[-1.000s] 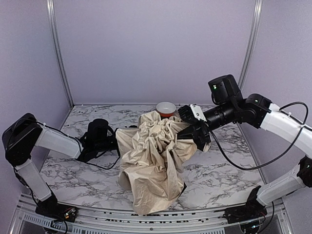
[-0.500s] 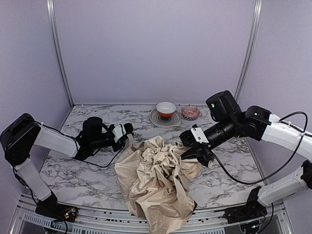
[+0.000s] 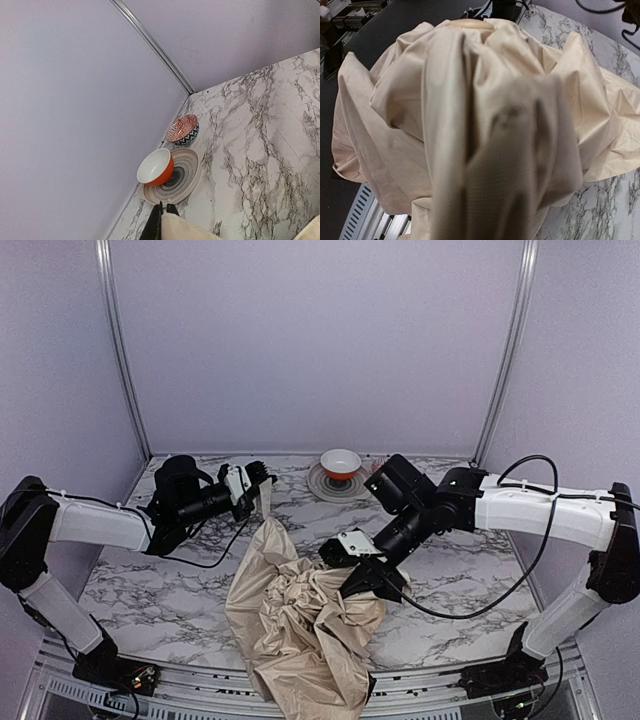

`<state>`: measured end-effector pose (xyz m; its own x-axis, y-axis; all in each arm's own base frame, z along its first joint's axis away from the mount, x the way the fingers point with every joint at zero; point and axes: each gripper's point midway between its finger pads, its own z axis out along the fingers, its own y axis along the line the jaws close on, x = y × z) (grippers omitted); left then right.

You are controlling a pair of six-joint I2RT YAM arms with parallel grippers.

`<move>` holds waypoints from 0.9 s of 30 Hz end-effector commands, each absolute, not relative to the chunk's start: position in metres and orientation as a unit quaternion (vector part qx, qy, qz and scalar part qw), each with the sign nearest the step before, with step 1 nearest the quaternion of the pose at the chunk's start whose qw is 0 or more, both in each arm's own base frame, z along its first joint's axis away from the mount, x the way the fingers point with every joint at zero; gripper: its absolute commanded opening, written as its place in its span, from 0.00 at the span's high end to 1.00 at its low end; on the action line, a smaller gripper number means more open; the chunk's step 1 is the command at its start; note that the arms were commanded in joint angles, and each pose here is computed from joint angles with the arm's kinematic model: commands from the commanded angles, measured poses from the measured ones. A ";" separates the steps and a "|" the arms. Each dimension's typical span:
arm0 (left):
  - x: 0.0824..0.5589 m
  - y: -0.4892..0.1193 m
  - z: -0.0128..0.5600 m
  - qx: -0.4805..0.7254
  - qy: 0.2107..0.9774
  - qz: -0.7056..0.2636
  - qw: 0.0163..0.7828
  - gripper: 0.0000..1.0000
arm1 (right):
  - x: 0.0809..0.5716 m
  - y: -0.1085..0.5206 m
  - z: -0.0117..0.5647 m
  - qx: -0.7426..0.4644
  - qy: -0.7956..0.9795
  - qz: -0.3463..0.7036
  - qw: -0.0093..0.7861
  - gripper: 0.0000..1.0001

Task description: Put away the umbrella

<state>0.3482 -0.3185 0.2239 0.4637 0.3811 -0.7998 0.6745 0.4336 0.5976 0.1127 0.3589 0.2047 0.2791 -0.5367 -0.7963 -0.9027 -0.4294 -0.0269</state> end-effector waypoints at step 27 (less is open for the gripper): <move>0.450 -0.293 0.179 0.378 0.658 0.003 0.652 0.12 | 0.178 0.384 0.211 -0.705 0.557 0.279 0.339 1.00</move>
